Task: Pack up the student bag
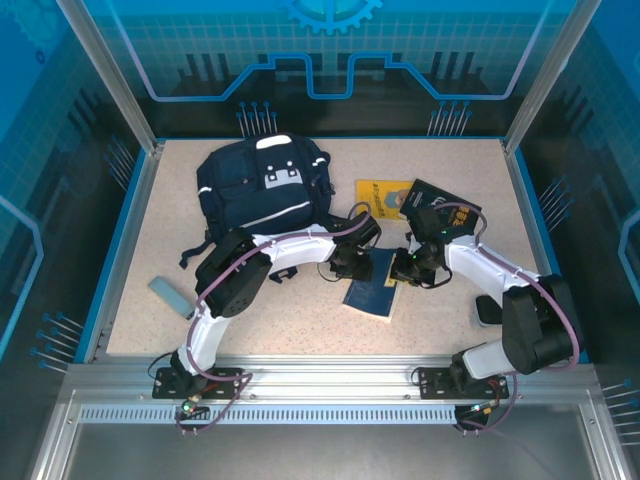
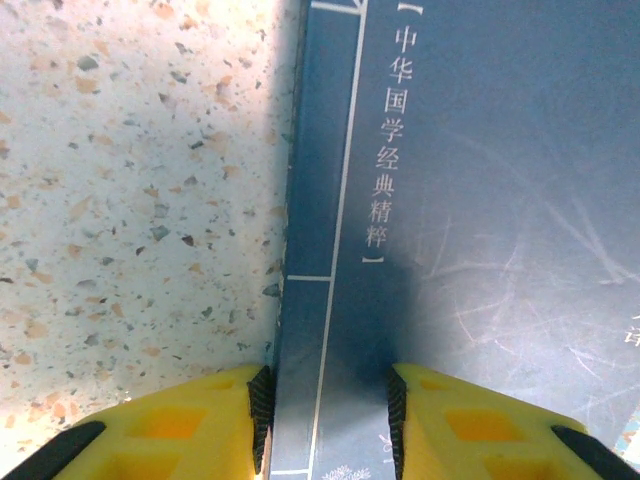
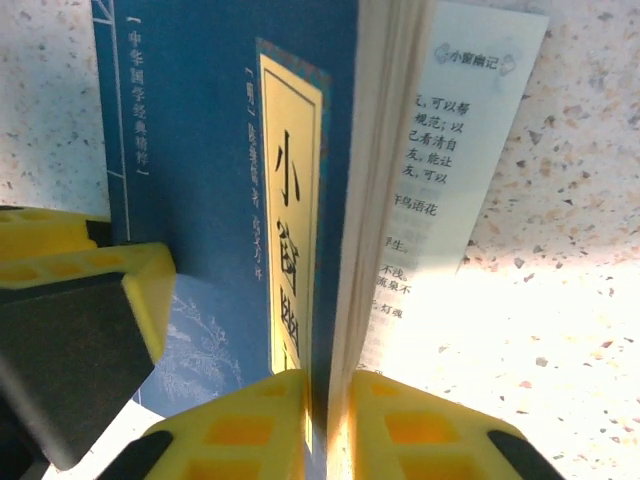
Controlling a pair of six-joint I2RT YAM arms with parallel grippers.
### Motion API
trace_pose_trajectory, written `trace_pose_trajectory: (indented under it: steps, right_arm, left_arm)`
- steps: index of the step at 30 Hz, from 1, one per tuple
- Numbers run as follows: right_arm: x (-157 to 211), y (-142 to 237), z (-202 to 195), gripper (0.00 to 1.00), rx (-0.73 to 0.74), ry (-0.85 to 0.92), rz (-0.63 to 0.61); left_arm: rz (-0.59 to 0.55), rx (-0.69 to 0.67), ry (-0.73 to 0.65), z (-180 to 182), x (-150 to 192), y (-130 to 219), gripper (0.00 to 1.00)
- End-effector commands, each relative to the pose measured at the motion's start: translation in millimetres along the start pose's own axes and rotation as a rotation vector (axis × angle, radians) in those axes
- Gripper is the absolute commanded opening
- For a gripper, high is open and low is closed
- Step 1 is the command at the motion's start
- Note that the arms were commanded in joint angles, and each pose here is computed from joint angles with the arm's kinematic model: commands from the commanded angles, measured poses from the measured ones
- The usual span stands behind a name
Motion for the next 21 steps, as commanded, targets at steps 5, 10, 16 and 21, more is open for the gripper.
trace_pose_trajectory:
  steps: [5,10,16,21]
  right_arm:
    - [0,6,6,0.05,-0.011,-0.012,-0.007]
    - [-4,12,9,0.0,-0.029,0.023,-0.046]
    - [-21,41,32,0.0,-0.203,0.207,-0.178]
    - [-31,68,56,0.0,-0.352,0.358,-0.263]
  left_arm:
    - [0.041,-0.13,-0.011,25,12,-24,0.37]
    - [-0.03,-0.046,0.011,18,-1,9,0.43]
    - [-0.147,0.157,0.083,25,-27,82,0.68]
    - [-0.144,0.349,0.154,48,-34,123,0.91]
Point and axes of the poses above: each hand's point on the last joint's axis, 136 mm out from that joint toward the fingers, its own y axis back along the fingers, its own z axis along the line the jaws close on, x = y × z, the point moved 7 cm from there along y, back along the fingers, and after that the axes turned 15 degrees about y, right-handed, at the moved point
